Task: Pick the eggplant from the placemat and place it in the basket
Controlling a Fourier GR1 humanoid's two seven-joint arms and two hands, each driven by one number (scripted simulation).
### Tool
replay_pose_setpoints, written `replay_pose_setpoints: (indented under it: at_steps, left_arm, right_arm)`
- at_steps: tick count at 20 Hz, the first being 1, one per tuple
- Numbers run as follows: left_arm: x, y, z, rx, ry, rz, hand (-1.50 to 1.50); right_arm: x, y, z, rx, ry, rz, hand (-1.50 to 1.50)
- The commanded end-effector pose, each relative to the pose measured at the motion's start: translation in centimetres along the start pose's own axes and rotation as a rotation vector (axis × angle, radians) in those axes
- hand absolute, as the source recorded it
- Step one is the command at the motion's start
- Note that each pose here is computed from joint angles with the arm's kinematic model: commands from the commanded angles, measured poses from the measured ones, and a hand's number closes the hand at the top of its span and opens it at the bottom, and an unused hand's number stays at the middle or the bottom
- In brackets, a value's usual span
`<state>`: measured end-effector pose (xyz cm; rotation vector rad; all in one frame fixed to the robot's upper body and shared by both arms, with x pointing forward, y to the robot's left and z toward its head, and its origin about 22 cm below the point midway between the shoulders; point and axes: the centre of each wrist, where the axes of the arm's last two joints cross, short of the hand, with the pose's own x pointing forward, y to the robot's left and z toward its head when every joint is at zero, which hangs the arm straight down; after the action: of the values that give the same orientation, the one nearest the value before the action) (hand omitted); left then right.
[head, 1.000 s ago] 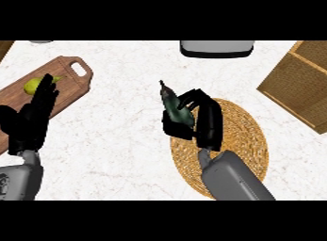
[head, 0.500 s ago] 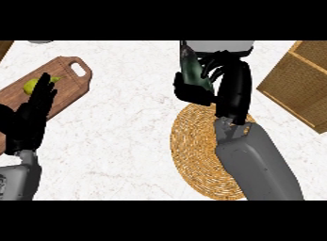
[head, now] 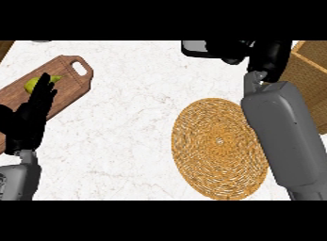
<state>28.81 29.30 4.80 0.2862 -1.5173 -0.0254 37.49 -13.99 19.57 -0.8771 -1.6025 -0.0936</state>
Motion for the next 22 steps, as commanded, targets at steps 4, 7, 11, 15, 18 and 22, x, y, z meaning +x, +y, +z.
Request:
replay_pose_setpoints:
  at_steps: [4, 7, 11, 15, 18, 22]
  left_arm:
    - [0.7, -0.3, -0.6, 0.003, -0.002, -0.014, 0.0]
    - [0.0, -1.4, -0.4, -0.006, -0.01, 0.007, 0.0]
    - [0.1, 0.5, 0.1, -0.017, -0.014, 0.003, 0.0]
    - [-0.3, -0.9, 0.6, -0.017, -0.021, -0.012, 0.0]
    - [-0.2, -1.6, -1.8, -0.017, 0.001, -0.002, 0.0]
    - [-1.5, 1.3, -0.7, -0.01, -0.009, 0.014, 0.0]
  right_arm:
    - [-1.4, -1.2, -5.6, -0.031, 0.024, 0.136, 1.5]
    - [-1.6, -0.5, -7.2, -0.017, 0.048, 0.188, 1.5]
    - [-2.8, -1.8, -8.8, -0.012, 0.08, 0.257, 1.5]
    - [-6.0, -2.7, -10.9, -0.038, 0.146, 0.265, 1.5]
    - [-7.2, -2.3, -11.4, -0.014, 0.147, 0.278, 1.5]
    - [-10.4, -4.2, -12.6, -0.054, 0.189, 0.264, 1.5]
